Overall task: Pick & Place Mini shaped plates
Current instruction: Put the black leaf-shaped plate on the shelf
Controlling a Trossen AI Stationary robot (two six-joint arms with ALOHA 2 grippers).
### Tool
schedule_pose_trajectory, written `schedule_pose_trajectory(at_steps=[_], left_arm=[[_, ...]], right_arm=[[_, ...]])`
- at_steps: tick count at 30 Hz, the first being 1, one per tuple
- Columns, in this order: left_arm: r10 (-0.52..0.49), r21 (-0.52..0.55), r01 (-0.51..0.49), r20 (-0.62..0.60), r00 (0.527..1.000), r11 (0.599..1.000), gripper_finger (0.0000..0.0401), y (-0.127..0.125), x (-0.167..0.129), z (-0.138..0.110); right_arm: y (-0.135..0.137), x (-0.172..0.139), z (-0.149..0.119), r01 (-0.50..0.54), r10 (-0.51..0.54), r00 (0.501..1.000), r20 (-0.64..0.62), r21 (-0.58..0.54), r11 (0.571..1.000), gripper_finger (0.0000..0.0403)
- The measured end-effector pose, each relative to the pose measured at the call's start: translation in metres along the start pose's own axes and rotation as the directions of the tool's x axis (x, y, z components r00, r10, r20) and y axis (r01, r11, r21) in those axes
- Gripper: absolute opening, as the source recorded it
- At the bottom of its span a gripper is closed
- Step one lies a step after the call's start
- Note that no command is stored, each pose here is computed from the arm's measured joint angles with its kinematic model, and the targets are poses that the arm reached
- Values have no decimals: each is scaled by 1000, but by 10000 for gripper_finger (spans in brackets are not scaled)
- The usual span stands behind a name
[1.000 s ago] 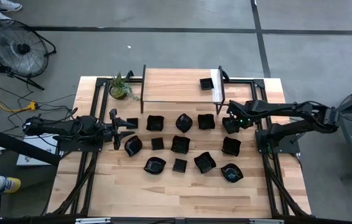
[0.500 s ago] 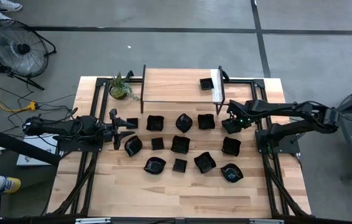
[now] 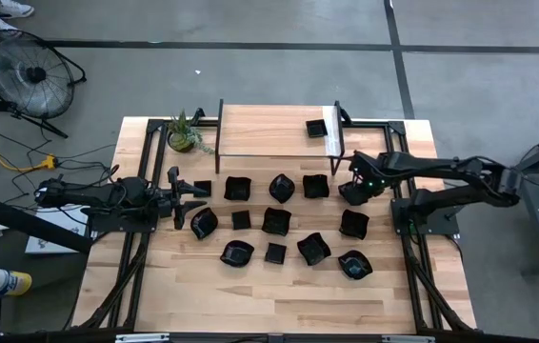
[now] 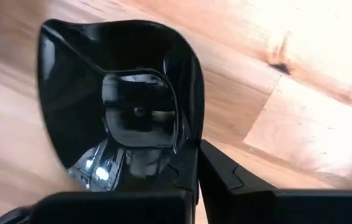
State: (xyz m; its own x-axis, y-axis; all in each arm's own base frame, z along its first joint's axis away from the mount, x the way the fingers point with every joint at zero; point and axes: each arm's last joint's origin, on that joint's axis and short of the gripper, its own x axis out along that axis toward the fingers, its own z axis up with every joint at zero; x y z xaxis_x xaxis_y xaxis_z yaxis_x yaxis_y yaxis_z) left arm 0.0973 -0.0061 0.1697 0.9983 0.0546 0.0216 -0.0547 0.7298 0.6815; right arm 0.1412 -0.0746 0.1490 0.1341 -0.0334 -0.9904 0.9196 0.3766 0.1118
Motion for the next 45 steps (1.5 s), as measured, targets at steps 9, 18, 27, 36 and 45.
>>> schedule_pose_trajectory(at_steps=[9, 18, 27, 36, 45], left_arm=[[0, 0, 0, 0, 1000, 1000, 154, 0, 0, 0], [0, 0, 0, 0, 1000, 1000, 154, 0, 0, 0], [0, 0, 0, 0, 1000, 1000, 154, 0, 0, 0], [0, 0, 0, 0, 1000, 1000, 154, 0, 0, 0], [0, 0, 0, 0, 1000, 1000, 154, 0, 0, 0]], right_arm=[[-3, -25, -8, -161, 162, 983, 88, -14, 987, 2], [-8, -47, -17, -307, 309, 935, 173, -39, 951, 1], [-2, -61, -19, -453, 460, 855, 240, -88, 887, 1], [19, -77, -10, -596, 643, 690, 332, -245, 765, 1], [35, -97, -5, -674, 782, 484, 393, -403, 619, 1]])
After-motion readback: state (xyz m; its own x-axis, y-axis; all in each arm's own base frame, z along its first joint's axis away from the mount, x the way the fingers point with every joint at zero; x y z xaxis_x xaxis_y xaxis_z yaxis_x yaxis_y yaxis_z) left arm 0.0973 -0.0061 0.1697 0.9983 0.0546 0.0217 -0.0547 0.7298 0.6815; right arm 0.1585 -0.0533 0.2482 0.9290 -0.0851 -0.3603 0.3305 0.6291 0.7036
